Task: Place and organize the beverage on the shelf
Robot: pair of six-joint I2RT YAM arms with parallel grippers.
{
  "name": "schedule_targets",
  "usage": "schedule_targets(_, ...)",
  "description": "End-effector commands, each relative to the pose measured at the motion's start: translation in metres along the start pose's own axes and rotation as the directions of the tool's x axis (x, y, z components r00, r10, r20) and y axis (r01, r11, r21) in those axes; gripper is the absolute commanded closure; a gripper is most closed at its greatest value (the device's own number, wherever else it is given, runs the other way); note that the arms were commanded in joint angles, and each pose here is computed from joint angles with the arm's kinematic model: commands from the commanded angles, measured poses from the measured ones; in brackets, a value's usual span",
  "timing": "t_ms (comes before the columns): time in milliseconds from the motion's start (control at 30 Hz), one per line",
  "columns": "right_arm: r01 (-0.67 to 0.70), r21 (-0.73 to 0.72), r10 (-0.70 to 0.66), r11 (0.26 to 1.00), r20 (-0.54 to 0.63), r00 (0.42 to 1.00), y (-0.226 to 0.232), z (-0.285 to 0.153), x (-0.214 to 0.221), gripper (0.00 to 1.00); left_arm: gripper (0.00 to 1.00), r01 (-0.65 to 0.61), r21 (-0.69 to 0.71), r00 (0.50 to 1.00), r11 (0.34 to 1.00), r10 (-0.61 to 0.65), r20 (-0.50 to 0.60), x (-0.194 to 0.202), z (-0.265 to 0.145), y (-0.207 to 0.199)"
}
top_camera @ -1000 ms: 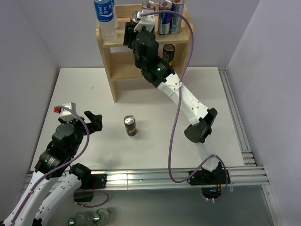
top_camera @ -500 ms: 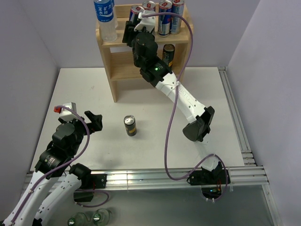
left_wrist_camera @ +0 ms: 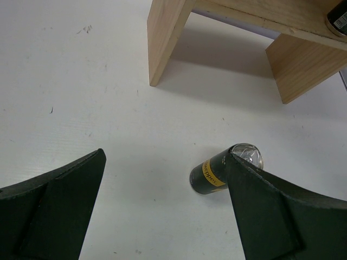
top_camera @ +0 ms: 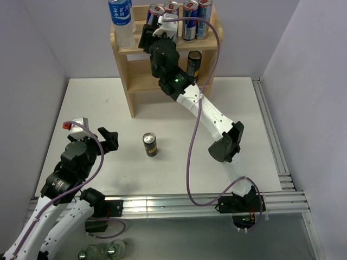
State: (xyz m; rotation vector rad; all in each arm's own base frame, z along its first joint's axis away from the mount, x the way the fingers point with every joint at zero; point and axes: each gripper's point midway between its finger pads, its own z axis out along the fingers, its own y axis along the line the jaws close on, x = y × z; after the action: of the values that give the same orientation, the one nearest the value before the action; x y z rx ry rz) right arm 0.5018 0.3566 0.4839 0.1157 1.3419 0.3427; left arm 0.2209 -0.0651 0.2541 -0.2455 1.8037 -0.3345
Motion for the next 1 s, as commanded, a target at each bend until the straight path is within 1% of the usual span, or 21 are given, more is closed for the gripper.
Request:
schedule_targets(0, 0.197, -0.014, -0.192, 0.98, -0.304, 0.933, -0.005, -0.013, 0.148, 0.69, 0.01, 0.012, 0.018, 1.0, 1.0, -0.013, 0.015, -0.006, 0.0, -0.005)
schedule_targets(167, 0.257, -0.004, -0.244, 0.966, -0.325, 0.914, -0.012, -0.015, 0.164, 0.71, 0.01, 0.011, 0.021, 1.0, 1.0, -0.011, 0.014, -0.006, 0.0, -0.006)
schedule_targets(333, 0.298, -0.002, -0.28, 0.955, -0.347, 0.895, -0.016, -0.02, 0.176, 0.69, 0.01, 0.008, 0.022, 1.0, 1.0, -0.008, 0.009, -0.004, 0.001, -0.006)
schedule_targets(367, 0.306, -0.002, -0.287, 0.952, -0.354, 0.89, -0.017, -0.021, 0.179, 0.66, 0.01, 0.008, 0.023, 1.0, 1.0, -0.008, 0.009, -0.005, 0.001, -0.006)
schedule_targets(433, 0.323, -0.002, -0.302, 0.947, -0.36, 0.883, -0.018, -0.024, 0.182, 0.62, 0.01, 0.008, 0.026, 1.0, 1.0, -0.009, 0.01, -0.005, 0.001, -0.007)
schedule_targets(500, 0.338, -0.001, -0.315, 0.941, -0.365, 0.876, -0.018, -0.026, 0.186, 0.56, 0.01, 0.01, 0.027, 1.0, 1.0, -0.01, 0.012, -0.005, 0.0, -0.007)
schedule_targets(533, 0.348, -0.003, -0.324, 0.938, -0.368, 0.871, -0.019, -0.027, 0.188, 0.52, 0.01, 0.01, 0.027, 1.0, 1.0, -0.011, 0.014, -0.005, 0.0, -0.007)
schedule_targets(567, 0.351, -0.003, -0.327, 0.936, -0.371, 0.869, -0.019, -0.027, 0.191, 0.45, 0.01, 0.01, 0.026, 1.0, 1.0, -0.011, 0.014, -0.006, 0.0, -0.007)
schedule_targets(667, 0.36, -0.006, -0.335, 0.933, -0.381, 0.862, -0.018, -0.029, 0.197, 0.38, 0.01, 0.01, 0.025, 1.0, 1.0, -0.01, 0.013, -0.005, 0.0, -0.006)
schedule_targets(800, 0.365, -0.007, -0.338, 0.931, -0.394, 0.855, -0.019, -0.032, 0.204, 0.33, 0.01, 0.011, 0.027, 1.0, 1.0, -0.011, 0.016, -0.006, -0.001, -0.006)
schedule_targets(967, 0.367, -0.013, -0.34, 0.93, -0.407, 0.848, -0.016, -0.036, 0.212, 0.3, 0.01, 0.013, 0.029, 1.0, 1.0, -0.013, 0.019, -0.007, -0.001, -0.006)
